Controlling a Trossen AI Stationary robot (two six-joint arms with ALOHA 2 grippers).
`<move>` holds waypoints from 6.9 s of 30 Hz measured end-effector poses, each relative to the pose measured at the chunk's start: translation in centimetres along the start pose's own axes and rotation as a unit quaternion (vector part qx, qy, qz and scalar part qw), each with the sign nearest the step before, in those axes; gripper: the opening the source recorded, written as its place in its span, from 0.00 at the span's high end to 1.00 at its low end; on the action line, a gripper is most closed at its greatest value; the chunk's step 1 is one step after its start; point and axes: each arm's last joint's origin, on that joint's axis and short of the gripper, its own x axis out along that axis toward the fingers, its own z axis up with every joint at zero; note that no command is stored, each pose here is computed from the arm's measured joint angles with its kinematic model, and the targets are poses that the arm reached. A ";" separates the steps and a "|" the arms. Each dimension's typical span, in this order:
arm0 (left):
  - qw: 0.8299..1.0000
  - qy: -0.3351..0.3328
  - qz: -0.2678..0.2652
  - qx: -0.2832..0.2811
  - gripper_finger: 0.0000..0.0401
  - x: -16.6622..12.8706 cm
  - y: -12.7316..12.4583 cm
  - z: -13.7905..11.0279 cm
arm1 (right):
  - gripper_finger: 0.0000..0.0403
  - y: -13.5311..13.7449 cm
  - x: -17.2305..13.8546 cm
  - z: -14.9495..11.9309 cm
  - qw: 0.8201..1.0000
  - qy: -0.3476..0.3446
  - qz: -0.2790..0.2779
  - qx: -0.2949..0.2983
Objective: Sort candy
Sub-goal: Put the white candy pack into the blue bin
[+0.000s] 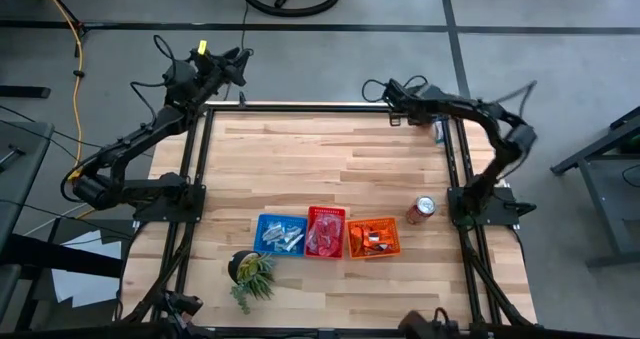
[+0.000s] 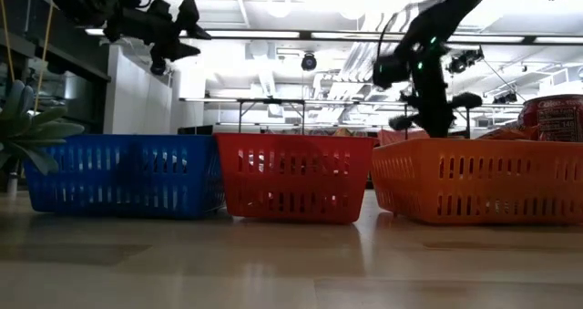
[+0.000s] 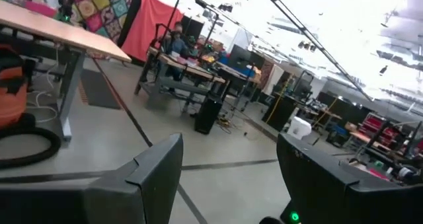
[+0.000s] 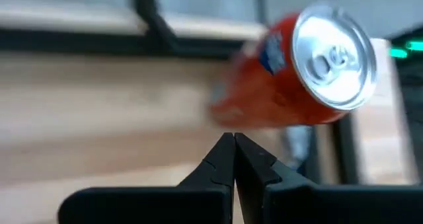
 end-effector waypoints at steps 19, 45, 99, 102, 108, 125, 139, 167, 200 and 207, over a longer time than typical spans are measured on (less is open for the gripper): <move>1.000 -0.001 -0.025 0.000 0.42 -0.4 0.3 0.7 | 1.00 -1.5 4.6 -0.6 0.964 0.171 -0.156 -0.130; 1.000 0.001 -0.029 -0.007 0.42 -0.4 -0.1 0.5 | 1.00 -0.8 8.5 -6.0 0.968 0.045 -0.187 -0.161; 0.964 0.184 -0.163 -0.104 0.42 0.2 -5.6 -7.6 | 0.86 -4.4 -9.2 -10.8 0.873 -0.077 0.389 -0.285; 0.952 0.200 -0.196 -0.126 0.42 -0.9 -6.0 -9.8 | 0.74 -4.3 -10.7 -9.6 0.863 -0.101 0.397 -0.294; 0.940 0.168 -0.226 -0.194 0.42 -5.2 -6.0 -13.8 | 0.51 -4.0 -13.0 -7.7 0.865 -0.096 0.388 -0.304; 0.914 0.233 -0.300 0.143 0.42 -6.8 -12.7 -16.1 | 0.40 -2.7 -10.7 -9.4 0.840 0.019 0.395 -0.370; 0.924 0.250 -0.223 0.185 0.42 -5.9 -12.8 -17.2 | 0.40 -2.2 -5.2 -12.4 0.777 -0.021 0.377 -0.504; 0.937 0.236 -0.196 0.165 0.42 -5.7 -12.7 -16.9 | 0.43 -1.2 2.8 -12.9 0.737 -0.130 0.325 -0.578; 0.973 0.069 -0.210 -0.062 0.42 -7.4 -13.0 -8.3 | 0.99 -5.6 -9.8 -13.4 0.676 -0.251 0.647 -0.247; 0.962 0.137 -0.231 -0.048 0.42 -7.1 -14.7 -11.3 | 0.99 -3.5 -12.9 -13.9 0.578 -0.297 0.733 -0.202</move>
